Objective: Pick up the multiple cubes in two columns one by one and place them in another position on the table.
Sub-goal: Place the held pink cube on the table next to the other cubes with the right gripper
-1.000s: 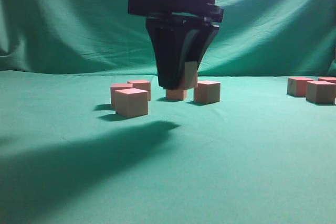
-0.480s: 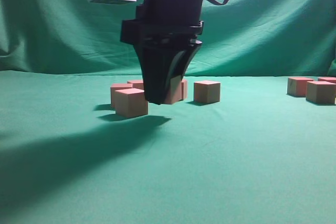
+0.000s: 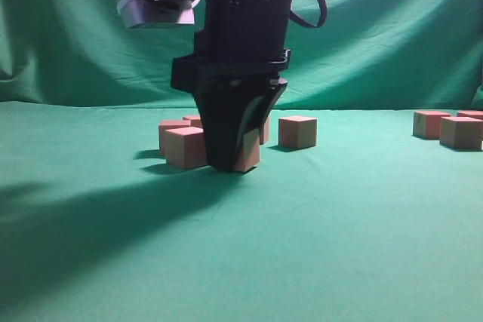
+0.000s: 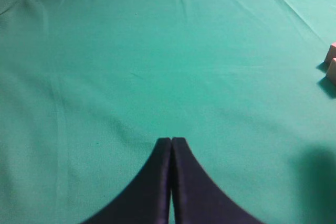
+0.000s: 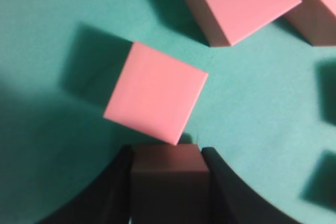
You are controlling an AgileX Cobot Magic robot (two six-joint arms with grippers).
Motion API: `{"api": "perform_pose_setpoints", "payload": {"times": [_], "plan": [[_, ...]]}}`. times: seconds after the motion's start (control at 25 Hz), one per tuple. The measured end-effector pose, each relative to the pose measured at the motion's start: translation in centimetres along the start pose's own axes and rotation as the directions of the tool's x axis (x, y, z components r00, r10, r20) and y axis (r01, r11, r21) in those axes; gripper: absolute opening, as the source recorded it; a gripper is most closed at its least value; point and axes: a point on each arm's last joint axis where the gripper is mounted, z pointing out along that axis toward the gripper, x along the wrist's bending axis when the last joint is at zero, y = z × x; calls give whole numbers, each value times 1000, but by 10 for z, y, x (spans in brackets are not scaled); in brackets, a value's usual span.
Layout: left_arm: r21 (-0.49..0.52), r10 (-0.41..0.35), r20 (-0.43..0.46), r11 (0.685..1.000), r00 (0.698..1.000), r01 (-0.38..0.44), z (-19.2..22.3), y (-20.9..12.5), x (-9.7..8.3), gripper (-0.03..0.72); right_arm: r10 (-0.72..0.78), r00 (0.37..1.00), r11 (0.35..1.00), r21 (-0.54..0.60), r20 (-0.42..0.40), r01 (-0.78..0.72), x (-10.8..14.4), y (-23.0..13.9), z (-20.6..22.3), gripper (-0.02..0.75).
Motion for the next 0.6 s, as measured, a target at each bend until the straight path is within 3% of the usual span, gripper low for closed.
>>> {"api": "perform_pose_setpoints", "payload": {"times": [0.2, 0.48, 0.6], "plan": [[0, 0, 0, 1000, 1000, 0, 0, 0, 0, 0, 16, 1000, 1000, 0, -3, -16, 0, 0, 1, 259], [0, 0, 0, 1000, 1000, 0, 0, 0, 0, 0, 54, 999, 999, 0, -8, -54, 1, 0, 1, 606], [0, 0, 0, 1000, 1000, 0, 0, 0, 0, 0, 56, 998, 998, 20, -14, -56, 1, -2, -1, 642]]}}
